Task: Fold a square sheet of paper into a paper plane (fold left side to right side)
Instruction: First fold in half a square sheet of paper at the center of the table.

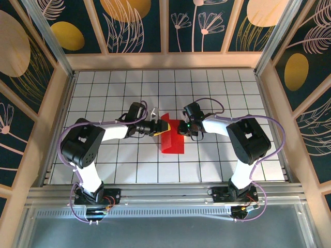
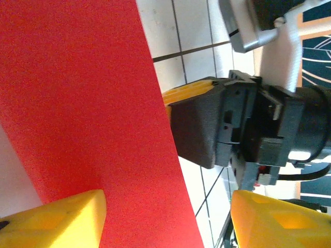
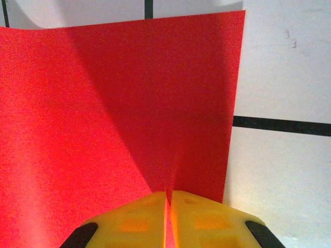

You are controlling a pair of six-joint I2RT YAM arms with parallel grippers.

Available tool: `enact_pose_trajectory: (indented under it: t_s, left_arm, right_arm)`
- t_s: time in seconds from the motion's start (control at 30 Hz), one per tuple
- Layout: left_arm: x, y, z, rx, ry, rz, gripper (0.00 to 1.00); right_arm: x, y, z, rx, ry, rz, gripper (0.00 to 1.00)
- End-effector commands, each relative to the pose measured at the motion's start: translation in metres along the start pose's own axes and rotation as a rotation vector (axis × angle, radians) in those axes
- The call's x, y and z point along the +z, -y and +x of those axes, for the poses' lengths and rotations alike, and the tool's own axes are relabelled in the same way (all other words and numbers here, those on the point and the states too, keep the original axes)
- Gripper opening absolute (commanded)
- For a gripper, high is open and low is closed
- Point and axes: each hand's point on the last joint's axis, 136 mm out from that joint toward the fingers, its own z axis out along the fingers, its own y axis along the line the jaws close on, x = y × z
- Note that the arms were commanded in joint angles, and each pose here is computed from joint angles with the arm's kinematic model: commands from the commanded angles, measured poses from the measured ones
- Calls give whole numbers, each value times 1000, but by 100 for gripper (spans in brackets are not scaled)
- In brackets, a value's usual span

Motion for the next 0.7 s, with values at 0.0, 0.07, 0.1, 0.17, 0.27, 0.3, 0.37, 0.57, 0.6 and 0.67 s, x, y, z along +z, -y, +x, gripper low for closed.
enact_pose_trajectory:
  t_s: [0.0, 0.07, 0.1, 0.17, 0.27, 0.3, 0.37, 0.57, 0.6, 0.67]
  left_arm:
    - [6, -2, 0, 4, -13, -15, 63]
    - [7, -6, 1, 1, -14, -31, 59]
    - [8, -8, 2, 2, -15, -40, 55]
    - [8, -13, 3, 0, -16, -58, 44]
    - [9, -17, 4, -6, -16, -74, 28]
    - [9, -19, 4, -7, -15, -79, 24]
    - [10, -22, 4, -12, -15, -90, 18]
    - [10, -26, 5, -15, -13, -104, 12]
    - [10, -25, 4, -15, -12, -103, 11]
    - [10, -26, 4, -16, -12, -104, 10]
  right_arm:
    - [5, 9, 10, -8, -15, 43, 13]
    - [2, 5, 8, -6, -5, 24, 13]
    - [1, 2, 6, -8, 3, 15, 13]
    - [-2, -1, 4, -8, 16, 3, 12]
    - [-9, -7, -2, -10, 43, -20, 10]
    - [-11, -9, -3, -10, 50, -28, 10]
    - [-16, -14, -8, -10, 70, -44, 10]
    - [-38, -16, -17, -10, 138, -54, 14]
    - [-45, -14, -21, 2, 156, -70, 18]
    - [-53, -14, -22, 16, 168, -121, 26]
